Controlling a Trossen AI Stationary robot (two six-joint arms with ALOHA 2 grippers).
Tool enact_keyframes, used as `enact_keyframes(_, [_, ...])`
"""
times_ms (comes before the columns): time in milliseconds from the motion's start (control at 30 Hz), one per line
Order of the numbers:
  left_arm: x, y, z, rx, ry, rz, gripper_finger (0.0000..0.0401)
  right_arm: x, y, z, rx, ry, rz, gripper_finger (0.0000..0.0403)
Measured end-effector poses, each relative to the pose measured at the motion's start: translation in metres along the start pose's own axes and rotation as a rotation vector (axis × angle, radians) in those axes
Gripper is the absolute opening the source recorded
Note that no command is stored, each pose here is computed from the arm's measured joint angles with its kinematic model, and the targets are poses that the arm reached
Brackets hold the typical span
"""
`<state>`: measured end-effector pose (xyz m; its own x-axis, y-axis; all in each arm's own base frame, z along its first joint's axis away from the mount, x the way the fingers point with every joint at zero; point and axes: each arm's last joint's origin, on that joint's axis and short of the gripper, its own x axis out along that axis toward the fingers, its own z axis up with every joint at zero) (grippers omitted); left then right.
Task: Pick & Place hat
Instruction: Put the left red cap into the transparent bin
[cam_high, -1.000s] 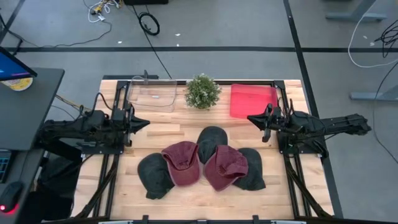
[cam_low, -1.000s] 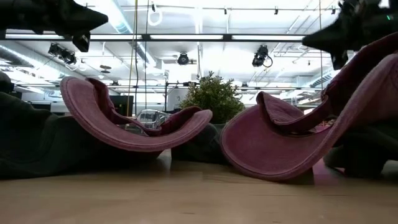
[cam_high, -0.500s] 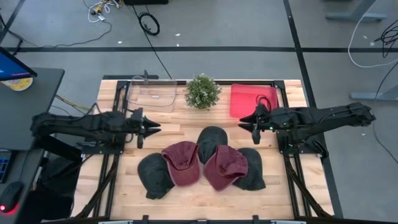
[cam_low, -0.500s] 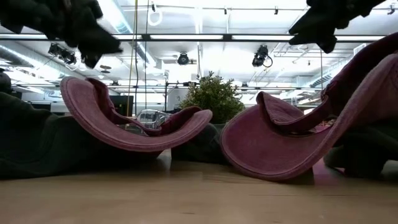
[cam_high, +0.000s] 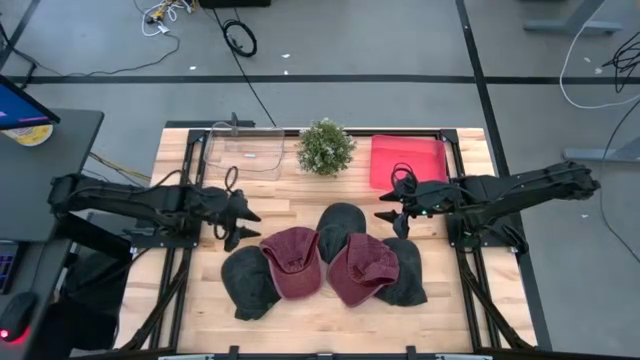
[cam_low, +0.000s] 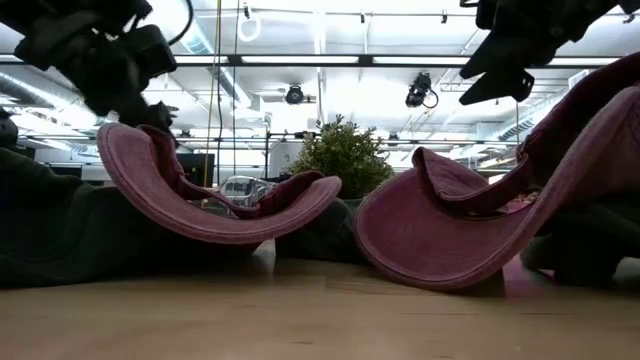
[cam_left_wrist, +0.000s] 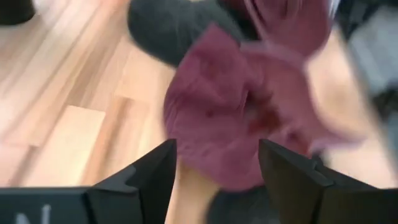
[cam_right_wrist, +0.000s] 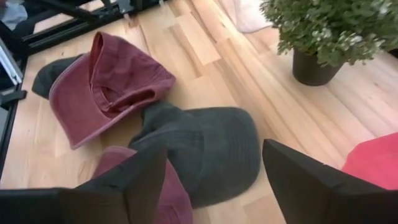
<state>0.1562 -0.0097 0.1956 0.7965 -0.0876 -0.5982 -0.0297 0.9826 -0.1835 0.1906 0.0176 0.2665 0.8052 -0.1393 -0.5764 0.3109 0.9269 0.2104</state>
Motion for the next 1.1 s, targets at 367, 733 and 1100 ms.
enact_keyframes(367, [0.025, -0.008, -0.014, 0.226, 0.176, -0.022, 0.0244, 0.003, 0.001, -0.001, 0.0, 0.021, 0.019, 0.0281])
enact_keyframes(733, [0.038, -0.025, -0.012, 0.323, 0.117, -0.049, 0.0244, 0.003, 0.002, -0.001, -0.002, 0.032, 0.043, 0.0281])
enact_keyframes(1100, [0.039, -0.028, -0.01, 0.374, 0.09, -0.061, 0.0233, 0.003, 0.002, -0.001, -0.002, 0.033, 0.046, 0.0281])
